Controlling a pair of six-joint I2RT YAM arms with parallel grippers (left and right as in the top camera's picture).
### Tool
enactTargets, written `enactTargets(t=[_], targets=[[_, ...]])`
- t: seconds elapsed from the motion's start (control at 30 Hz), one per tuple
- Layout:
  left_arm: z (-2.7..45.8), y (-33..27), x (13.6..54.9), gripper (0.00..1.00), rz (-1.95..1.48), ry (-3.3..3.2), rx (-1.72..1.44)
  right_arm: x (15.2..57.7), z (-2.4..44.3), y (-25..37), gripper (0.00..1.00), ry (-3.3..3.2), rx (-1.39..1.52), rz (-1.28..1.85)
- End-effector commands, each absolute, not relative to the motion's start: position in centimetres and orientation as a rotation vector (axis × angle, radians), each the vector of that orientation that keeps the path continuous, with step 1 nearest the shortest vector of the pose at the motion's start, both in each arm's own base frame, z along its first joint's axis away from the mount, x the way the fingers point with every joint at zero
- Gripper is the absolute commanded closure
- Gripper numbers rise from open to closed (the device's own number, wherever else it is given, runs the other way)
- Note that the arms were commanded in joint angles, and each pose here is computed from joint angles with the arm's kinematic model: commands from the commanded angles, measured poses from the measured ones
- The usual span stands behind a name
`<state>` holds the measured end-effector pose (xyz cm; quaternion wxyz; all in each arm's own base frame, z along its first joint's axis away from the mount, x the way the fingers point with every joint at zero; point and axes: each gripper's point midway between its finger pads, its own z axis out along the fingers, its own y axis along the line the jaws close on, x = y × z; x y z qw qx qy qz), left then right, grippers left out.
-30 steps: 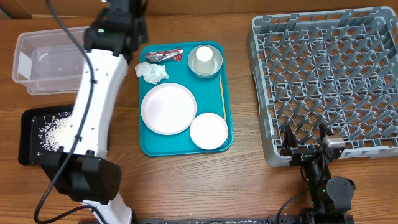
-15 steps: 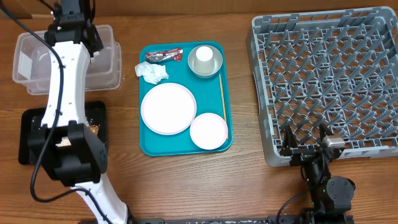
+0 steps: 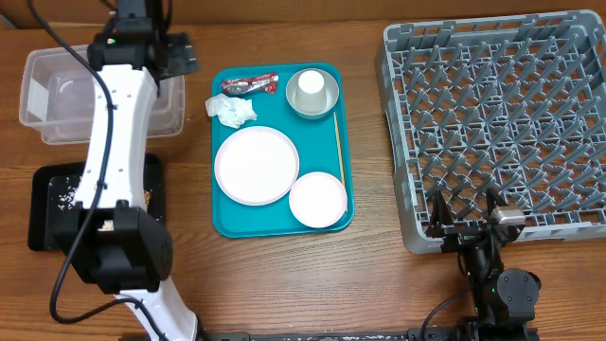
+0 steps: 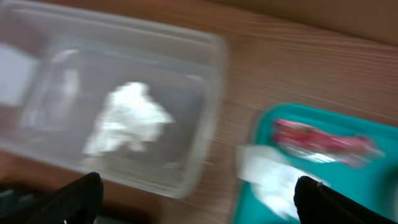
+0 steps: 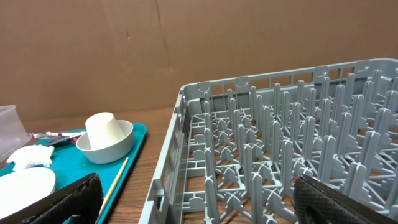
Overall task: Sort waste into correct bins and load items into the dishwasher
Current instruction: 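Carry the tissue left and drop it into the clear plastic bin, then return the left gripper to the tray and grasp the remaining tissue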
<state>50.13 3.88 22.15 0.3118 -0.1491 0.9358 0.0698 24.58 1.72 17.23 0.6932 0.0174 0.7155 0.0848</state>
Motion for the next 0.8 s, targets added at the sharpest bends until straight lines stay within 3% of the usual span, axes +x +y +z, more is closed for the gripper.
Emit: enactTargets(t=[0.0,0.1,0.27,0.53,0.77], targets=[[23.7,-4.5,49.6,0.00,-0.248,2.499,-0.192,24.6,17.1,1.5,0.00,1.593,0.046,0.177],[22.5,-8.1,49.3,0.00,-0.329,2.543,-0.107,24.6,17.1,1.5,0.00,1.593,0.046,0.178],[18.0,-10.3,49.2,0.00,-0.185,2.646,-0.053,24.6,17.1,1.5,0.00,1.593,0.046,0.178],[9.1,-10.6,48.0,0.00,-0.055,2.869,-0.150,24.6,17.1,1.5,0.00,1.593,0.046,0.178],[5.8,-7.9,48.7,0.00,0.124,2.881,-0.246,24.6,17.1,1.5,0.00,1.593,0.046,0.178]])
